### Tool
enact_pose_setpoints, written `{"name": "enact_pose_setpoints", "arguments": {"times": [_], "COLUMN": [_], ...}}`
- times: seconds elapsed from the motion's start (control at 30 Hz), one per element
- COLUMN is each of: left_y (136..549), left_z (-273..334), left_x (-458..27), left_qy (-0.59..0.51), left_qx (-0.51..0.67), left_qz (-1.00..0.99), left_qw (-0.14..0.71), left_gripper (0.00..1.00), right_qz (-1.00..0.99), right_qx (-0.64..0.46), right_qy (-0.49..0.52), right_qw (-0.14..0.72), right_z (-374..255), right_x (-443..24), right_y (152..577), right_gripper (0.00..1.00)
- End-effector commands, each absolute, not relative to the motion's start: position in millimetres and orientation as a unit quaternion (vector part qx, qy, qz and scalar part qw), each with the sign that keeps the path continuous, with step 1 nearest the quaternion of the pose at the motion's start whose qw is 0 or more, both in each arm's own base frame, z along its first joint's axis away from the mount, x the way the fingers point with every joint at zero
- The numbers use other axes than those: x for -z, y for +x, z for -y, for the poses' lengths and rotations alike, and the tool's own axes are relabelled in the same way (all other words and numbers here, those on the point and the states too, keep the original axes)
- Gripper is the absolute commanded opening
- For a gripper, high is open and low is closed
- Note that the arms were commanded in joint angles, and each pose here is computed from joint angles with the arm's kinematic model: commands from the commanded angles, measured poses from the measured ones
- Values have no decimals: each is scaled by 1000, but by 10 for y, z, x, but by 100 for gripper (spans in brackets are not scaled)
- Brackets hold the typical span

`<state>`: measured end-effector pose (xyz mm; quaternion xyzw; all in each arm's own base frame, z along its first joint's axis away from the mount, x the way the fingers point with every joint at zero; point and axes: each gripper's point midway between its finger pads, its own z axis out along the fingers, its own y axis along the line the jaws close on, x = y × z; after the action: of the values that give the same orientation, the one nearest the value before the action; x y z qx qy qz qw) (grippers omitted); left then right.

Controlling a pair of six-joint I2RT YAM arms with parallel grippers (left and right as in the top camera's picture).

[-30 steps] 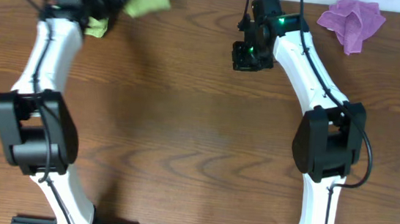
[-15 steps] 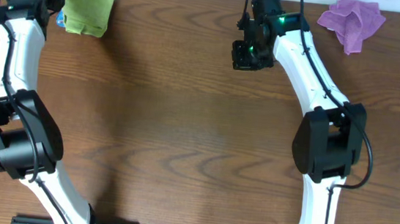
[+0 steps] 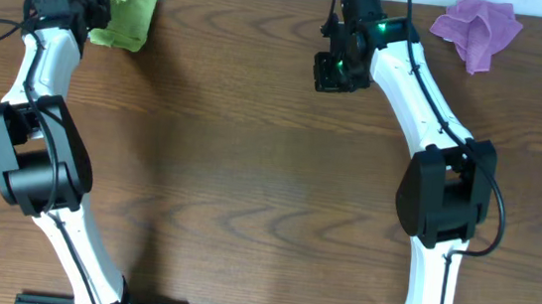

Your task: Fold the cloth

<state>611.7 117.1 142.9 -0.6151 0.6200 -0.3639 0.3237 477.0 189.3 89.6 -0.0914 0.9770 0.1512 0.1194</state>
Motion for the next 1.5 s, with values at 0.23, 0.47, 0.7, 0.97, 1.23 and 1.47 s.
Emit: {"name": "enact_pose_setpoints", "arguments": {"times": [0.23, 0.47, 0.7, 0.97, 1.23, 1.47], "left_y": [5995, 5980, 5962, 5809, 5551, 5100], "left_z": [-1384, -1447, -1478, -1676, -2013, -1898], "left_x": [-1300, -1300, -1294, -1287, -1616, -1878], "left_qy": [-632, -615, -603, -591, -569, -472], "left_qx": [289, 276, 274, 261, 233, 165], "left_qz": [-630, -647, -658, -679, -695, -790], "left_qw": [347, 357, 358, 348, 372, 355], "left_gripper": [6, 77, 95, 95, 95, 95], "right_qz": [-971, -971, -972, -973, -972, -972], "right_qx": [-151, -151, -150, -149, -148, -147], "right_qy": [-113, -113, -112, -116, -119, -123], "right_qw": [147, 145, 141, 136, 135, 135], "right_z": [-1929, -1928, -1922, -1915, -1913, -1894], "right_x": [-1093, -1091, -1083, -1075, -1072, -1141], "right_y": [4817, 4811, 4792, 4768, 4758, 4742], "right_gripper": [1, 2, 1, 2, 2, 65]}}
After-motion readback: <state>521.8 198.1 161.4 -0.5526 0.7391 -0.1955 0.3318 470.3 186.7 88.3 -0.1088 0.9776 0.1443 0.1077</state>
